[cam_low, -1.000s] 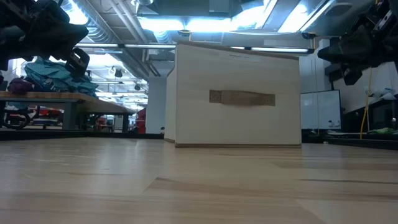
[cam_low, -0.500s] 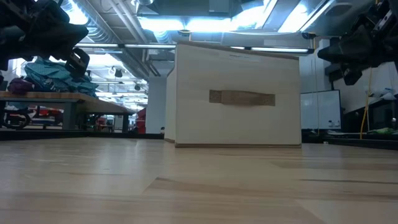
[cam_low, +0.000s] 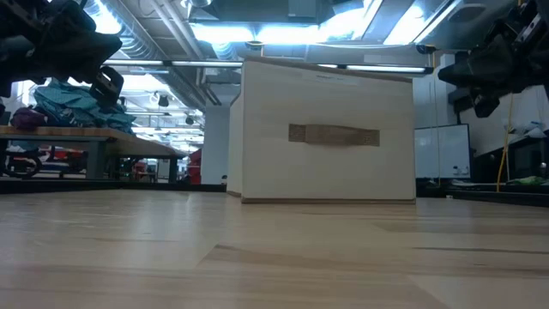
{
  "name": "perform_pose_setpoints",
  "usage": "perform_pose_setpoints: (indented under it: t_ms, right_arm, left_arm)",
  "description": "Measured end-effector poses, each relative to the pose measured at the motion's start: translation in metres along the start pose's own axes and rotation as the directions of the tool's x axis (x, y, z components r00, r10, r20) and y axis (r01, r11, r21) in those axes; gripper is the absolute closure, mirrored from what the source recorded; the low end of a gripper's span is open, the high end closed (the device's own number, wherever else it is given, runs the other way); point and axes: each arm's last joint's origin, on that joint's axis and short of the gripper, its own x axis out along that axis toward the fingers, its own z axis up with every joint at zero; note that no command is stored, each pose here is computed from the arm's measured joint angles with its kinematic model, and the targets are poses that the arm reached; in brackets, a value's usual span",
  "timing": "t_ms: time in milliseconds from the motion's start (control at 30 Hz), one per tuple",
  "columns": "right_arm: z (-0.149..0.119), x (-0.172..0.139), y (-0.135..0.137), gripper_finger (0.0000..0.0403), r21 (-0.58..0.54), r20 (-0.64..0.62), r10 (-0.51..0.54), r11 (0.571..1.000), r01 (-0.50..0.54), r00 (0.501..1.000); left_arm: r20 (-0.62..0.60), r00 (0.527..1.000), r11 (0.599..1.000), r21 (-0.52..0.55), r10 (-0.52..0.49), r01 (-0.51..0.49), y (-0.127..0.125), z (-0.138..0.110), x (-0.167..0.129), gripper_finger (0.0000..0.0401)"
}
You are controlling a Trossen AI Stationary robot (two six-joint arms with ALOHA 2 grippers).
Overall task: Fold towel
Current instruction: Return to Home Position
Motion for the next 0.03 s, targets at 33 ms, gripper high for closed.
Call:
perform_pose_setpoints:
  t_ms: [33]
  right_arm:
    - [0.0, 0.0, 0.0, 0.0382, 0.0, 0.0, 0.0, 1.0, 0.0, 1.0]
  left_arm:
    - [0.0, 1.0, 1.0, 0.0, 0.0, 0.0, 0.0, 0.0, 0.0, 0.0397]
